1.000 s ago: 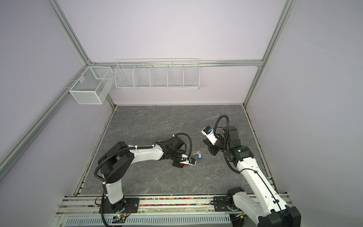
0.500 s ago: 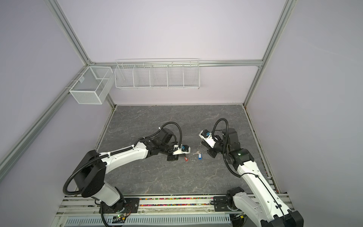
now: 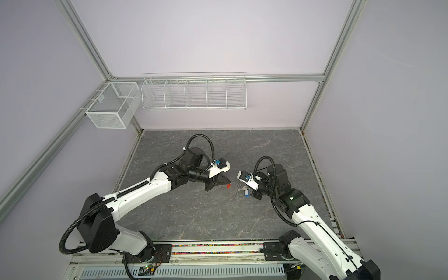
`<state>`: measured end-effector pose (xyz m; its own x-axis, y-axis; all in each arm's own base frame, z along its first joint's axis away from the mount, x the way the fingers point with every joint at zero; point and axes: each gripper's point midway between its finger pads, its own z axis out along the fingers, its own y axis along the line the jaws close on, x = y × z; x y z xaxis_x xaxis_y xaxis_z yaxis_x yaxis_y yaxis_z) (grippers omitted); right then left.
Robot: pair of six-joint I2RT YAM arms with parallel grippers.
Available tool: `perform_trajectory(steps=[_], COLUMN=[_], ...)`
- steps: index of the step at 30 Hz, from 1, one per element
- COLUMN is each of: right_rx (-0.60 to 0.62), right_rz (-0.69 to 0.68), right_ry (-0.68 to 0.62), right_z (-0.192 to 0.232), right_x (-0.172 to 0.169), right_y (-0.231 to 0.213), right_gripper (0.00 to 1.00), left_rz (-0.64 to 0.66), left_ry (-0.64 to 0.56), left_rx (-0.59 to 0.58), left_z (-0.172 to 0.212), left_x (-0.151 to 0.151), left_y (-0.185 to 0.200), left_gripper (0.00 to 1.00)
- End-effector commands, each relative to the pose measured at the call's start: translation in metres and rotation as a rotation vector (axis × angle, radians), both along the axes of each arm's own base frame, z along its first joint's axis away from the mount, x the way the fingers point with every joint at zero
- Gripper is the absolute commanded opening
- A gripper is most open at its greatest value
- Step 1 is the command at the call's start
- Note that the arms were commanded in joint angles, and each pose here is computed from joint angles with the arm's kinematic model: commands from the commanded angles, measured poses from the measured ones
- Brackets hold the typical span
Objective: Put the keys on the keyring
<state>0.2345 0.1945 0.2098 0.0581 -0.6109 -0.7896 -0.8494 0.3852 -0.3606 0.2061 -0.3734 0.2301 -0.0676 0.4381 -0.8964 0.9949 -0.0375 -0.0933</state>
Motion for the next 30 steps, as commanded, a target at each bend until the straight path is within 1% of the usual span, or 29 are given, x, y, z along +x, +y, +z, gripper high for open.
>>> perform_trajectory(steps=[1, 6, 10, 16, 19, 23, 30], right_rx=[-0.026, -0.045, -0.046, -0.066, -0.073, -0.076, -0.084], right_rz=[-0.005, -0.036, -0.034, -0.028, -0.032, -0.03, -0.017], right_ry=[-0.102, -0.155, -0.159, -0.155, -0.161, -0.166, -0.159], right_z=[0.006, 0.01, 0.01, 0.005, 0.005, 0.006, 0.006], right_x=[0.006, 0.014, 0.016, 0.019, 0.02, 0.02, 0.016], right_y=[0.003, 0.005, 0.01, 0.018, 0.019, 0.019, 0.02], right_gripper=[0.07, 0.07, 0.08, 0.07, 0.07, 0.07, 0.07], left_rz=[-0.018, -0.014, -0.004, 0.018, 0.048, 0.044, 0.073], left_ry=[0.09, 0.157, 0.196, 0.23, 0.243, 0.262, 0.267], left_rx=[-0.035, -0.051, -0.066, -0.082, -0.072, -0.062, -0.045], left_z=[0.011, 0.014, 0.019, 0.023, 0.019, 0.013, 0.012], left_x=[-0.003, -0.002, 0.0, 0.005, 0.01, 0.009, 0.015], left_y=[-0.009, -0.014, -0.019, -0.024, -0.026, -0.028, -0.033], left_gripper=[0.0, 0.0, 0.0, 0.0, 0.0, 0.0, 0.0])
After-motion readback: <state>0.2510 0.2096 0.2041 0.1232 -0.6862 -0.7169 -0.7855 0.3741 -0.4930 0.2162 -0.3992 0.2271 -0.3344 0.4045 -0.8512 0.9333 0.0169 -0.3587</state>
